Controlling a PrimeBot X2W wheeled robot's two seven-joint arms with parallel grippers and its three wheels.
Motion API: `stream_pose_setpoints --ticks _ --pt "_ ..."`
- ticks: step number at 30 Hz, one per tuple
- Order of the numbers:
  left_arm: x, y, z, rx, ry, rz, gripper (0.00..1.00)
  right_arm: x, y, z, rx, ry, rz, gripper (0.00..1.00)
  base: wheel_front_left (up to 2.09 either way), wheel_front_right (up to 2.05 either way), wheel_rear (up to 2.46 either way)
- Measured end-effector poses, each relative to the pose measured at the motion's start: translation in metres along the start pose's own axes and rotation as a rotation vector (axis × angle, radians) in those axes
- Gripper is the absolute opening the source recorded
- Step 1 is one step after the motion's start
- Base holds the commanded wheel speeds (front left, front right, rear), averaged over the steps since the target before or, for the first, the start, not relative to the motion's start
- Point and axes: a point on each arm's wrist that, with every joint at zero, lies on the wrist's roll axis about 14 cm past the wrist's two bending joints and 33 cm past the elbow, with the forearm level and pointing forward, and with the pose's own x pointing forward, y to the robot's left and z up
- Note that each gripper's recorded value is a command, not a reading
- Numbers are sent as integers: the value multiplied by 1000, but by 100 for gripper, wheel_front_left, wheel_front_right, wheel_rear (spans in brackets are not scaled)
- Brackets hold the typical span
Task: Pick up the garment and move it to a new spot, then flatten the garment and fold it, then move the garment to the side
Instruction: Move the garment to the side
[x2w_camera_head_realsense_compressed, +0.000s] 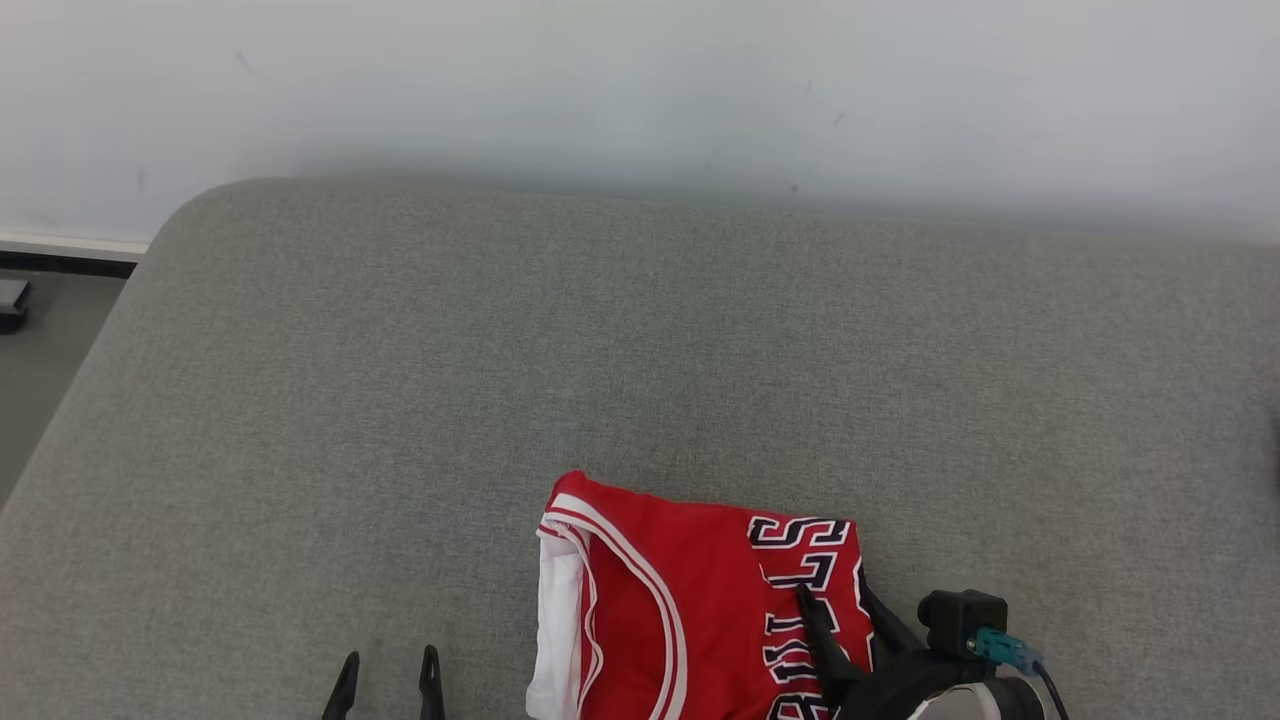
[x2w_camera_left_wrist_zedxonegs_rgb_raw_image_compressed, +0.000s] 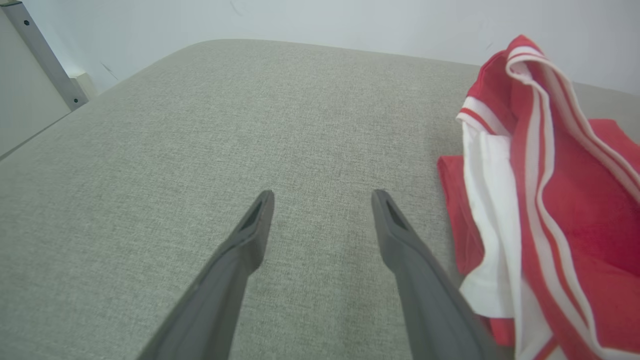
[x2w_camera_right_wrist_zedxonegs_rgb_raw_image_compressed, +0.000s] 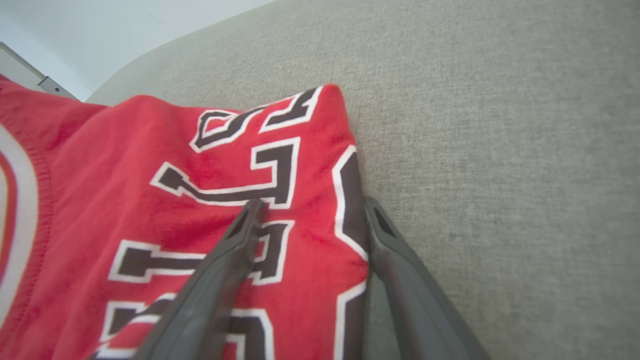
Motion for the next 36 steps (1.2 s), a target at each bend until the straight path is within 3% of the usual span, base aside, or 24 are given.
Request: stream_pose_setpoints --ticks 3,4,11,19,36 --pt "2 -3 1 2 -3 -6 100 2 2 -3 1 13 8 35 0 0 0" --pt "4 -3 3 3 -7 -9 100 2 2 -4 -2 18 9 0 0 0 0" --pt "8 -13 7 3 -20 -42 100 -3 -8 0 -15 -7 -11 0 0 0 0" --pt "13 -51 7 13 -17 -170 100 -24 -38 10 -9 -63 -105 0 0 0 0" --pt "28 -181 7 29 2 -549 100 -126 -131 20 62 -207 -441 0 0 0 0"
